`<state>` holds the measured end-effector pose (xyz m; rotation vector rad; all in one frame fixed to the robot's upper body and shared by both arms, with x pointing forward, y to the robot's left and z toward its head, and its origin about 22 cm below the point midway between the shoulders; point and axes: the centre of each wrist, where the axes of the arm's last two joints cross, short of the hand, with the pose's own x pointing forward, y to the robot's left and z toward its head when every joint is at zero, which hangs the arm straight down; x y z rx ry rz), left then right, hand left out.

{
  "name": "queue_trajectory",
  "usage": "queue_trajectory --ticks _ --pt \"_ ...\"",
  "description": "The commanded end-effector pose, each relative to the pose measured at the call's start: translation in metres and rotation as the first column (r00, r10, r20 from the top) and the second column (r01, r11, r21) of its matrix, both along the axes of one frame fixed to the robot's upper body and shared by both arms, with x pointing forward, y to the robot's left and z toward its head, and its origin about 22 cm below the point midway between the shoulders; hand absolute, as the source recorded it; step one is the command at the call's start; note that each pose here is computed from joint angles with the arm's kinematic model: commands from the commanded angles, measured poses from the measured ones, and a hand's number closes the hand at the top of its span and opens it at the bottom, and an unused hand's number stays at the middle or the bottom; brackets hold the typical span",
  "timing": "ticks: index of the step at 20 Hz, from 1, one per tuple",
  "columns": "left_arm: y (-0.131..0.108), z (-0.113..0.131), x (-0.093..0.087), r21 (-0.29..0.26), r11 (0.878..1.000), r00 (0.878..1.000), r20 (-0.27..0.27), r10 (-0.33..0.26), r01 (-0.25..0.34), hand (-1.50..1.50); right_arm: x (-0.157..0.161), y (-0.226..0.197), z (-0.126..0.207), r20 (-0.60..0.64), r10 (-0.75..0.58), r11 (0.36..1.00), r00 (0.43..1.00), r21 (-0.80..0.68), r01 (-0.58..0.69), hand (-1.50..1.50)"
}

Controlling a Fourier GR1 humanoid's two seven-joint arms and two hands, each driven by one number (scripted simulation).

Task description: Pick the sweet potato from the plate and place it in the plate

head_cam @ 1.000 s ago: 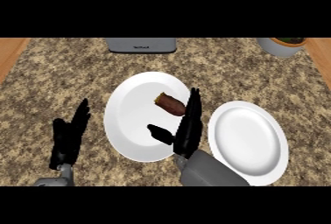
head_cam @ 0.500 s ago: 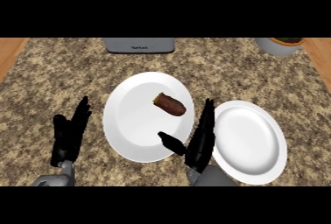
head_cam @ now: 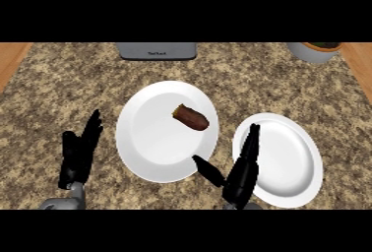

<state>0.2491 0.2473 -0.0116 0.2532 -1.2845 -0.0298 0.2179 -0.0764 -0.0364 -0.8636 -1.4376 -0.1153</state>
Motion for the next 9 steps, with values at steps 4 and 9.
queue_trajectory --ticks 4,9 --pt "-0.005 0.012 -0.01 0.003 1.0 1.0 0.0 0.0 0.0 0.0 -0.006 -0.014 0.003 0.029 -0.077 0.997 0.997 0.001 0.077 -1.5" --pt "0.018 0.011 0.001 -0.008 1.0 1.0 0.001 -0.008 0.008 0.0 -0.024 -0.028 -0.022 -0.03 -0.086 0.996 0.996 -0.043 0.084 -1.5"
